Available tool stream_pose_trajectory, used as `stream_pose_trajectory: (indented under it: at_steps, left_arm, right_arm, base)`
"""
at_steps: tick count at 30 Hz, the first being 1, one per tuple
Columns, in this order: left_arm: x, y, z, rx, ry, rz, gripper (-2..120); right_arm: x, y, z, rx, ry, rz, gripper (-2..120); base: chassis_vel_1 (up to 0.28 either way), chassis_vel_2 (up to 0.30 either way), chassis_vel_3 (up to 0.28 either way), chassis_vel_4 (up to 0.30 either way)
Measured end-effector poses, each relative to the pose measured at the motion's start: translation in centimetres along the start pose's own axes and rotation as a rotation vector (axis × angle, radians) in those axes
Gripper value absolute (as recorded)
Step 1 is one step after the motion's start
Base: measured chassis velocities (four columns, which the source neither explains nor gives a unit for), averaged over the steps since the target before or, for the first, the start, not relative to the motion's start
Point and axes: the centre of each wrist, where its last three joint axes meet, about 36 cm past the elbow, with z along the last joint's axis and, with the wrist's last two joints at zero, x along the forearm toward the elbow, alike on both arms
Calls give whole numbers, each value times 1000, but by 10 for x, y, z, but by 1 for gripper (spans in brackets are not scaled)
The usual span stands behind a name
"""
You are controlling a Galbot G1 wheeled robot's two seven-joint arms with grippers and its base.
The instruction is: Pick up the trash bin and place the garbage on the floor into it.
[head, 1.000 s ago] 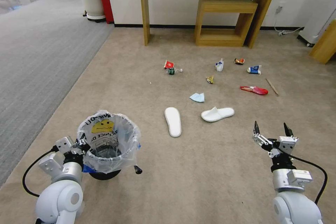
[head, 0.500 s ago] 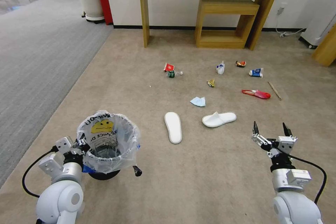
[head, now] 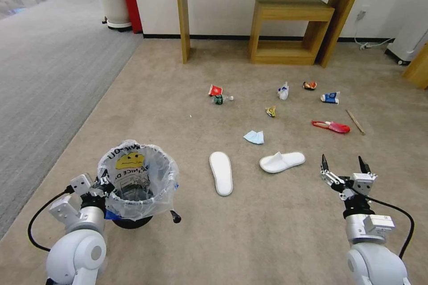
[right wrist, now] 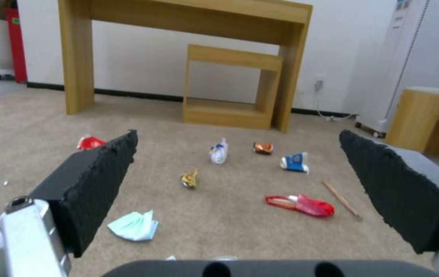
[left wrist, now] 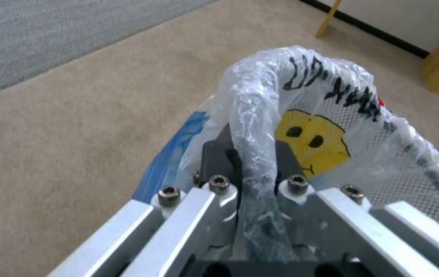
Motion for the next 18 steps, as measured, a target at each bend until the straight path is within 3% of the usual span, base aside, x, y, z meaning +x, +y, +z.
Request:
stream_pose_trajectory:
  at_steps: [18]
  left_arm:
    - [0,-1,1,-2,-3,0,4]
  right_arm:
    - [1,0,0,0,2,0,100]
  base:
    - [-128,139,130,-137]
